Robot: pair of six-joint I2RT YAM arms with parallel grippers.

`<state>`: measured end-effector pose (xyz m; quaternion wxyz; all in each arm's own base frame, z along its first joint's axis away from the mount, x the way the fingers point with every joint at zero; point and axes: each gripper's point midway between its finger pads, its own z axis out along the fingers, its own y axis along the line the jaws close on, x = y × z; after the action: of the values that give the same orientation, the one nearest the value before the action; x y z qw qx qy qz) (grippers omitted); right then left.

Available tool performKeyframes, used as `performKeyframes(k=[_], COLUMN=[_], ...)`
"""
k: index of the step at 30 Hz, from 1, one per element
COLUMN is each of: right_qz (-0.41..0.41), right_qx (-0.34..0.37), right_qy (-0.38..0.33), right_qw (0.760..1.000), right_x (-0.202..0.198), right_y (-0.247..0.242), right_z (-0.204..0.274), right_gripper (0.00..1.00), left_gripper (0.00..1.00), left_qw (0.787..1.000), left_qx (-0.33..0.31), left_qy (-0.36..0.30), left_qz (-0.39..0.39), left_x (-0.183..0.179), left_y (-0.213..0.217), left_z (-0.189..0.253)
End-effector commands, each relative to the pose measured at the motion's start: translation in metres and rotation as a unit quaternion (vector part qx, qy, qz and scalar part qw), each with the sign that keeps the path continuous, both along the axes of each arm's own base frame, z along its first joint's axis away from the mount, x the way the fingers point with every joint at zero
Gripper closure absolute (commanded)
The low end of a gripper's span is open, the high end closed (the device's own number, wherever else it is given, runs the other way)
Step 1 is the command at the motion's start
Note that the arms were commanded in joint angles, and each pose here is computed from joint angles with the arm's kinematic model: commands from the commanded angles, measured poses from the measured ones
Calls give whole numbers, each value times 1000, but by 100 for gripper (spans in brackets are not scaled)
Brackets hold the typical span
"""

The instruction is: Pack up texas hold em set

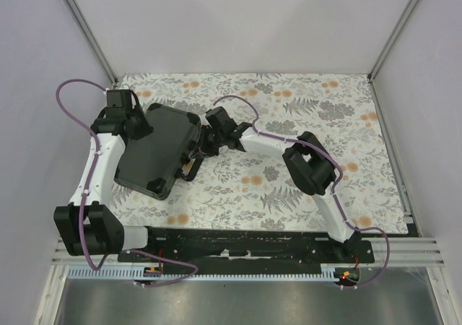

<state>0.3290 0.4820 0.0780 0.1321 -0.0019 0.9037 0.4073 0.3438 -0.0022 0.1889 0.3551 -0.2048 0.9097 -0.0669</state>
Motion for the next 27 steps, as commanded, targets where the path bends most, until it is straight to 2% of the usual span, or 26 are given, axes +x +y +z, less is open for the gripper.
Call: performKeyframes(k=[1, 6, 8, 10, 14, 20, 23, 27], right_qz=[16, 20, 22, 25, 27, 28, 27, 28], right_qx=[10, 8, 4, -1, -10, -19, -27, -33], right_qy=[-20, -13, -13, -13, -9, 1, 10, 18], right_qw=[1000, 1000, 1000, 1000, 1000, 999, 999, 999], right_x=[3, 1, 2, 3, 2, 0, -4, -6], right_y=[14, 17, 18, 18, 19, 20, 18, 16], right_z=[6, 1, -3, -6, -16, -31, -37, -47], right_gripper=[89, 89, 89, 89, 89, 91, 92, 93], left_gripper=[69, 61, 54, 44, 34, 32, 31, 30], left_qw=[999, 997, 996, 996, 993, 988, 978, 970], left_qx=[48, 53, 54, 54, 46, 29, 54, 71], left_qy=[-7, 12, 19, 29, 43, 61, 80, 107], left_qz=[22, 56, 62, 72, 99, 137, 187, 205], left_x=[12, 16, 16, 16, 15, 13, 6, 5], left_y=[23, 44, 49, 55, 68, 84, 104, 114], left_z=[17, 11, 7, 0, -11, -29, -37, -48])
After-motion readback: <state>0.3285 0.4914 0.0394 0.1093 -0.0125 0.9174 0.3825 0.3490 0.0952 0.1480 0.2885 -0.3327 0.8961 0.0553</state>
